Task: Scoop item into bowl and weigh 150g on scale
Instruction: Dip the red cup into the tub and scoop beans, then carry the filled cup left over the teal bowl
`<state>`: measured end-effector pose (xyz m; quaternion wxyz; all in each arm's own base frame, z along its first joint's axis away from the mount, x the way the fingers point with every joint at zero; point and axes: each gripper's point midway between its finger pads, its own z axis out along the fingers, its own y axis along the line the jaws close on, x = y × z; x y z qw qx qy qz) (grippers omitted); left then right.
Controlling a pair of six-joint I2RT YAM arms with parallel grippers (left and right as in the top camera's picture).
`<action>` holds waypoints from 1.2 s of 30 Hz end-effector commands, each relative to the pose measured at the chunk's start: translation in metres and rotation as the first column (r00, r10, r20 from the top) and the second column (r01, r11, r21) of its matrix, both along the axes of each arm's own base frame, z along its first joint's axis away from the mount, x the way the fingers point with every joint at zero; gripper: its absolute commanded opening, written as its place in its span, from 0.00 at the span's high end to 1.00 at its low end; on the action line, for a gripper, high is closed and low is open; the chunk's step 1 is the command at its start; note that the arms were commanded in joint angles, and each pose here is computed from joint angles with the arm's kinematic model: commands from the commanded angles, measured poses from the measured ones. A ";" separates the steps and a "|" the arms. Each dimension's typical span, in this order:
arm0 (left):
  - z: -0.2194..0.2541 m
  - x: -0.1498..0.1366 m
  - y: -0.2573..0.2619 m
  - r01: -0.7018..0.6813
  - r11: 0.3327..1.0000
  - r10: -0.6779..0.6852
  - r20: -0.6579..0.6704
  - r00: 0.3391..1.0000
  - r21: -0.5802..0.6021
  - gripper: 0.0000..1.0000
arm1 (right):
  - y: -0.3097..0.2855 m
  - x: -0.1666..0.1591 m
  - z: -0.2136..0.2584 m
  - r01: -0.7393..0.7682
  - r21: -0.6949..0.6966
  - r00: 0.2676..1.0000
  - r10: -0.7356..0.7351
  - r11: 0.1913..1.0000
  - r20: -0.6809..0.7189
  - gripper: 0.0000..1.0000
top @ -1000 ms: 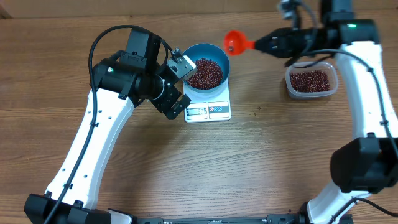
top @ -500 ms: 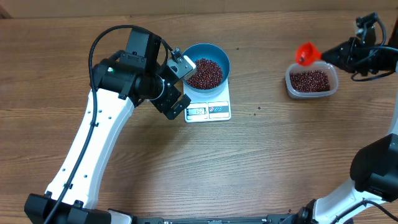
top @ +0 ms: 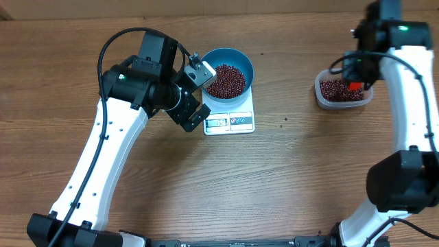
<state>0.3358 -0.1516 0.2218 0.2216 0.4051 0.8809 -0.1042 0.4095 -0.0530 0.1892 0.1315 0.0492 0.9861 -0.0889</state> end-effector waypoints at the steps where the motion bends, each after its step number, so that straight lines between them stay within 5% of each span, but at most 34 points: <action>1: -0.004 0.000 0.001 0.011 1.000 -0.010 -0.005 1.000 0.007 0.00 | -0.018 -0.003 0.034 0.088 -0.235 0.994 -0.072 0.968 0.077 0.96; 11: -0.004 0.000 0.001 0.010 1.000 -0.010 -0.005 1.000 0.007 0.01 | -0.005 0.000 0.035 0.081 -0.235 0.994 -0.060 0.969 0.093 0.96; 22: -0.004 0.000 0.001 0.011 1.000 -0.010 -0.005 1.000 0.007 0.00 | 0.072 0.025 0.064 -0.183 0.131 0.964 0.152 0.974 0.218 0.96; 30: -0.004 0.000 0.001 0.010 1.000 -0.010 -0.005 1.000 0.007 0.00 | 0.158 0.030 0.124 -0.511 0.398 0.832 0.323 0.762 0.450 0.96; 36: -0.004 0.000 0.001 0.011 1.000 -0.010 -0.005 1.000 0.007 0.00 | 0.202 0.030 0.110 -0.583 0.410 0.798 0.399 0.702 0.451 0.96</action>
